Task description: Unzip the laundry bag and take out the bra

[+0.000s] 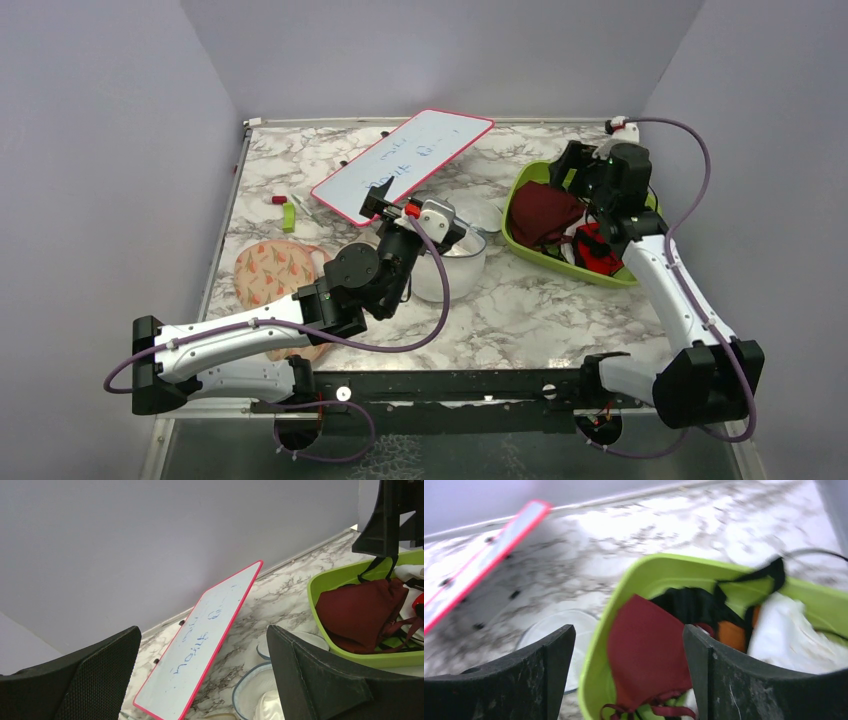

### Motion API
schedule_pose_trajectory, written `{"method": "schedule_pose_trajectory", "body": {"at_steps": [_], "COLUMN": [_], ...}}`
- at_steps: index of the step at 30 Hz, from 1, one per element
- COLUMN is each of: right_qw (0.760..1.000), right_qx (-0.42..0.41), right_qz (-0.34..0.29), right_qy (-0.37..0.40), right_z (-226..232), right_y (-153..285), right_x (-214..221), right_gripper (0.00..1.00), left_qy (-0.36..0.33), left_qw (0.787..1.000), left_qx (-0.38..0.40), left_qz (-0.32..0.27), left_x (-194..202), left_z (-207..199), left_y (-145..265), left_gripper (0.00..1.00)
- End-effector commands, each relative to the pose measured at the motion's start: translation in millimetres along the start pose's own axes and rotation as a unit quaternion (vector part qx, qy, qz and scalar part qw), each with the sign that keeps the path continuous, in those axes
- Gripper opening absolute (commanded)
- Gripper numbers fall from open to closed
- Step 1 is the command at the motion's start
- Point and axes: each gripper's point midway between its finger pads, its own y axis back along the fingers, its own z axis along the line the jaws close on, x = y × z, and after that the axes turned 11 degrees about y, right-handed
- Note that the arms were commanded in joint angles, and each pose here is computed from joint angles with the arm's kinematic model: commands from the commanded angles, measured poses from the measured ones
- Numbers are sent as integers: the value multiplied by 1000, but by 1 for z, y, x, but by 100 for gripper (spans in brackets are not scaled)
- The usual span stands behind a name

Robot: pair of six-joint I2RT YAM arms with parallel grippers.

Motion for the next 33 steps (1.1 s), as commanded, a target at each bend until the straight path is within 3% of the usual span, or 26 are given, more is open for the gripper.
{"method": "schedule_pose_trajectory", "body": {"at_steps": [1, 6, 9, 12, 21, 33], "right_qw": [977, 915, 879, 858, 849, 856], "right_qx": [-205, -390, -455, -480, -445, -346], "right_qz": [0, 42, 73, 119, 233, 300], "right_qy": [54, 93, 123, 139, 165, 241], "right_z": [67, 164, 215, 245, 249, 242], "right_y": [20, 49, 70, 80, 69, 29], "right_x": [-13, 10, 32, 61, 129, 181], "right_gripper": [78, 75, 56, 50, 47, 55], "left_qy": [22, 21, 18, 15, 15, 15], "left_qw": [1000, 1000, 1000, 1000, 1000, 1000], "left_qx": [2, 3, 3, 4, 6, 5], "left_qz": [-12, -10, -8, -6, -6, -7], "left_x": [-12, -10, -8, -6, -5, -7], "left_z": [5, 3, 1, 0, -1, 0], "left_y": [2, 1, 0, 0, -1, 0], "left_gripper": [92, 92, 92, 92, 92, 92]}}
